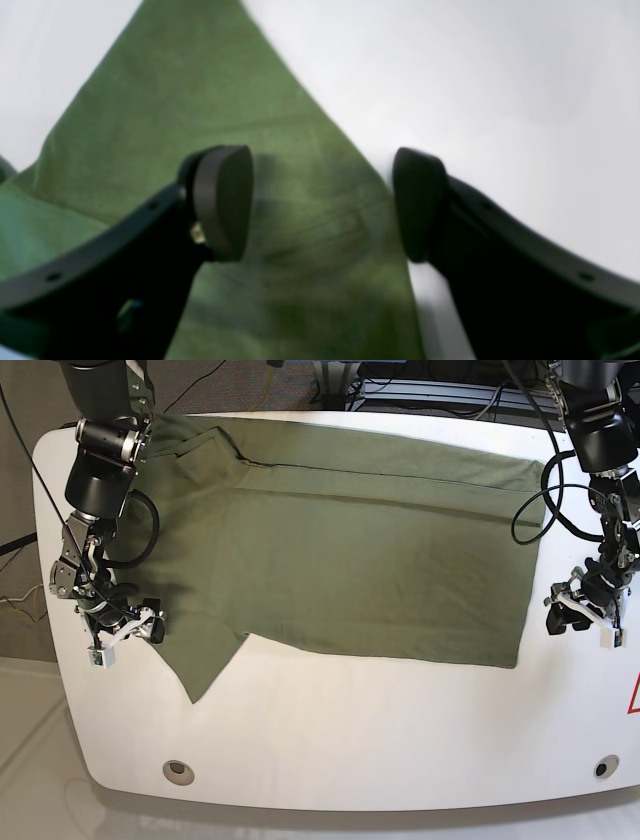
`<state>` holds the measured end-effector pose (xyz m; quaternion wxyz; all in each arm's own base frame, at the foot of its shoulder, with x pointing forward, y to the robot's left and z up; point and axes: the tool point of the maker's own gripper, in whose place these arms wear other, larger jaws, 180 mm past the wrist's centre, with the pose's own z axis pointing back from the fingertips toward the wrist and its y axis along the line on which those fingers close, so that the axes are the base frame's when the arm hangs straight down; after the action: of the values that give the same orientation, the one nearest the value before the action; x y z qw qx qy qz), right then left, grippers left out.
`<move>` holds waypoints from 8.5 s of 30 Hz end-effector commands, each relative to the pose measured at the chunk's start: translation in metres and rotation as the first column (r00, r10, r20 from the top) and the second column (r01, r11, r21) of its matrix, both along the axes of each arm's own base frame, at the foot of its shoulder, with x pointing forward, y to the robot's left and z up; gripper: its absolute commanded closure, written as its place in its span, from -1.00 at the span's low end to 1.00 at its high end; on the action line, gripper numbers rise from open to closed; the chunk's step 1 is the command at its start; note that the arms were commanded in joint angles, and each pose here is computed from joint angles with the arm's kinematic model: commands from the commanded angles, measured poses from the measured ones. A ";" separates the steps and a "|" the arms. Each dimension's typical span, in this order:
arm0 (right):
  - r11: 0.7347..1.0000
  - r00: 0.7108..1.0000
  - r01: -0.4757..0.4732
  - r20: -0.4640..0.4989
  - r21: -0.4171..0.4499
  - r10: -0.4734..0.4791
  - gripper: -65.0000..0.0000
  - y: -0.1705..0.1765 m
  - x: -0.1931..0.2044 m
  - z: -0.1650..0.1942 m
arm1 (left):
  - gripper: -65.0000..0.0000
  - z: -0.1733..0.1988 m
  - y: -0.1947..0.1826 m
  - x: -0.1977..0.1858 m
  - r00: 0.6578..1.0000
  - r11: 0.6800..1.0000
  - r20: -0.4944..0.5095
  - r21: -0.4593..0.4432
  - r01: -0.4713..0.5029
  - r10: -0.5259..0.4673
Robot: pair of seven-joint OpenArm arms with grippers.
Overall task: Fold the T-shirt properly
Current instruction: 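Release the edge and move both grippers to the shirt's hem corners, then position both grippers at the hem edge and close on it, then lift the hem and fold it over the shirt toward the collar fold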
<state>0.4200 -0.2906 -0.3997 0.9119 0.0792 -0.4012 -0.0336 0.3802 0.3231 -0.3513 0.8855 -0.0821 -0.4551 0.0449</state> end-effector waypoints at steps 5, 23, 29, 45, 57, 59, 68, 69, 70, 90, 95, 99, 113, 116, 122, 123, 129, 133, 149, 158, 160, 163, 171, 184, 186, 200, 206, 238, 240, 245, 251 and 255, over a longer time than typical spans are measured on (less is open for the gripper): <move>1.000 0.997 0.002 0.077 0.006 -0.002 -0.29 -0.003 0.016 0.021 | 0.03 0.025 -0.004 0.011 0.997 0.998 0.060 0.050 0.048 -0.051; 0.999 0.999 -0.031 0.037 0.039 0.029 -0.28 0.010 0.011 0.009 | -0.01 -0.003 0.006 0.024 1.000 1.000 -0.013 -0.022 -0.008 0.008; 0.999 0.999 -0.022 0.040 0.038 0.020 -0.29 0.009 0.012 0.009 | -0.02 -0.007 0.009 0.019 1.000 0.999 -0.014 -0.034 -0.021 0.021; 0.997 0.999 -0.028 0.048 0.068 0.025 -0.31 0.027 0.012 -0.001 | -0.07 -0.011 0.008 0.019 1.000 0.999 -0.014 -0.033 -0.020 0.020; 0.997 0.999 -0.033 0.046 0.072 0.030 -0.29 0.029 0.011 -0.001 | -0.06 -0.024 0.010 0.021 0.998 0.997 -0.051 -0.062 -0.042 0.038; 0.997 0.999 -0.034 0.045 0.071 0.031 -0.29 0.029 0.011 -0.001 | -0.06 -0.026 0.009 0.021 0.998 0.997 -0.057 -0.067 -0.043 0.039; 0.997 0.999 -0.039 0.039 0.070 0.036 -0.28 0.029 0.009 -0.003 | -0.05 -0.036 0.001 0.020 0.997 0.995 -0.075 -0.090 -0.043 0.037; 0.997 0.999 -0.038 0.041 0.069 0.036 -0.28 0.028 0.009 -0.002 | -0.05 -0.036 -0.002 0.022 0.996 0.994 -0.077 -0.095 -0.043 0.036; 0.997 0.998 -0.038 0.042 0.069 0.035 -0.28 0.028 0.009 -0.002 | -0.05 -0.036 -0.003 0.022 0.996 0.994 -0.078 -0.096 -0.042 0.035; 0.997 0.998 -0.031 0.065 0.070 0.027 -0.28 0.026 0.012 0.002 | -0.05 -0.038 -0.017 0.024 0.997 0.993 -0.075 -0.115 -0.018 0.009; 0.997 0.997 -0.034 0.067 0.074 0.029 -0.29 0.028 0.012 0.002 | -0.05 -0.040 -0.018 0.022 0.997 0.993 -0.078 -0.115 -0.013 0.004; 0.997 0.997 -0.034 0.067 0.075 0.029 -0.29 0.029 0.013 0.001 | -0.05 -0.040 -0.020 0.022 0.997 0.993 -0.078 -0.117 -0.009 0.000; 0.997 0.998 -0.032 0.060 0.070 0.027 -0.28 0.027 0.009 -0.002 | -0.05 -0.046 -0.023 0.020 0.996 0.992 -0.086 -0.122 -0.007 -0.003; 0.997 0.998 -0.032 0.058 0.071 0.027 -0.28 0.027 0.009 -0.003 | -0.04 -0.046 -0.023 0.020 0.996 0.992 -0.086 -0.122 -0.007 -0.003; 0.997 0.998 -0.030 0.056 0.071 0.026 -0.27 0.026 0.008 -0.004 | -0.04 -0.047 -0.027 0.019 0.996 0.992 -0.091 -0.128 0.000 -0.011; 0.997 0.998 -0.030 0.053 0.071 0.026 -0.28 0.026 0.007 -0.004 | -0.04 -0.048 -0.029 0.018 0.995 0.991 -0.095 -0.132 0.003 -0.016; 0.997 0.998 -0.031 0.053 0.070 0.027 -0.28 0.026 0.007 -0.004 | -0.04 -0.050 -0.031 0.018 0.995 0.991 -0.097 -0.135 0.006 -0.019; 0.997 0.998 -0.034 0.048 0.068 0.031 -0.28 0.027 0.006 -0.005 | -0.04 -0.051 -0.031 0.018 0.995 0.990 -0.099 -0.139 0.002 -0.016; 0.996 0.999 -0.040 0.034 0.073 0.038 -0.11 0.029 0.003 -0.009 | 0.00 -0.055 -0.039 0.017 0.994 0.989 -0.109 -0.148 0.010 -0.026; 0.996 0.998 -0.043 0.049 0.076 0.039 0.30 0.030 0.005 -0.007 | 0.01 -0.053 -0.044 0.021 0.995 0.987 -0.094 -0.159 0.007 -0.022; 0.996 0.998 -0.041 0.052 0.077 0.038 0.39 0.030 0.005 -0.006 | 0.03 -0.053 -0.044 0.021 0.995 0.987 -0.093 -0.159 0.007 -0.022; 0.996 0.998 -0.042 0.055 0.075 0.038 0.54 0.030 0.006 -0.005 | 0.07 -0.054 -0.045 0.021 0.995 0.987 -0.094 -0.159 0.008 -0.023; 0.996 0.998 -0.042 0.054 0.073 0.038 0.68 0.029 0.004 -0.007 | 0.04 -0.055 -0.047 0.021 0.995 0.986 -0.099 -0.164 0.010 -0.027; 0.995 0.997 -0.047 0.060 0.084 0.042 0.78 0.032 0.005 -0.006 | 0.03 -0.053 -0.051 0.027 0.995 0.985 -0.092 -0.174 0.016 -0.032; 0.995 0.997 -0.046 0.060 0.083 0.042 0.81 0.032 0.005 -0.006 | 0.03 -0.052 -0.050 0.027 0.995 0.985 -0.091 -0.173 0.015 -0.031; 0.995 0.997 -0.044 0.060 0.086 0.039 0.99 0.033 0.003 -0.008 | 0.20 -0.051 -0.048 0.027 0.997 0.985 -0.074 -0.175 0.010 -0.023; 0.996 0.997 -0.044 0.066 0.083 0.038 1.00 0.032 0.005 -0.006 | 0.73 -0.050 -0.048 0.028 0.998 0.984 -0.064 -0.179 0.006 -0.018; 0.995 0.998 -0.052 0.047 0.083 0.048 1.00 0.035 -0.001 -0.012 | 0.23 -0.048 -0.042 0.030 0.999 0.986 -0.052 -0.166 -0.019 0.011; 0.995 0.998 -0.055 0.045 0.084 0.051 1.00 0.036 -0.002 -0.013 | 0.04 -0.048 -0.042 0.030 0.999 0.986 -0.052 -0.165 -0.022 0.014; 0.994 0.995 -0.079 0.072 0.074 0.073 1.00 0.038 0.003 -0.003 | 0.28 -0.045 -0.042 0.032 0.999 0.985 -0.044 -0.169 -0.010 0.002; 0.993 0.992 -0.111 0.064 0.043 0.108 1.00 0.040 0.001 0.005 | 1.00 -0.046 -0.042 0.031 0.999 0.986 -0.054 -0.167 -0.005 -0.004; 0.988 0.988 -0.152 0.024 -0.015 0.152 1.00 0.040 -0.009 0.018 | 1.00 -0.051 -0.044 0.025 0.997 0.987 -0.077 -0.160 0.008 -0.020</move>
<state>0.4039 -0.2435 -0.4135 0.9129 0.1233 -0.3890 0.0131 0.3986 0.2734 -0.4159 0.8982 -0.1578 -0.4004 0.0900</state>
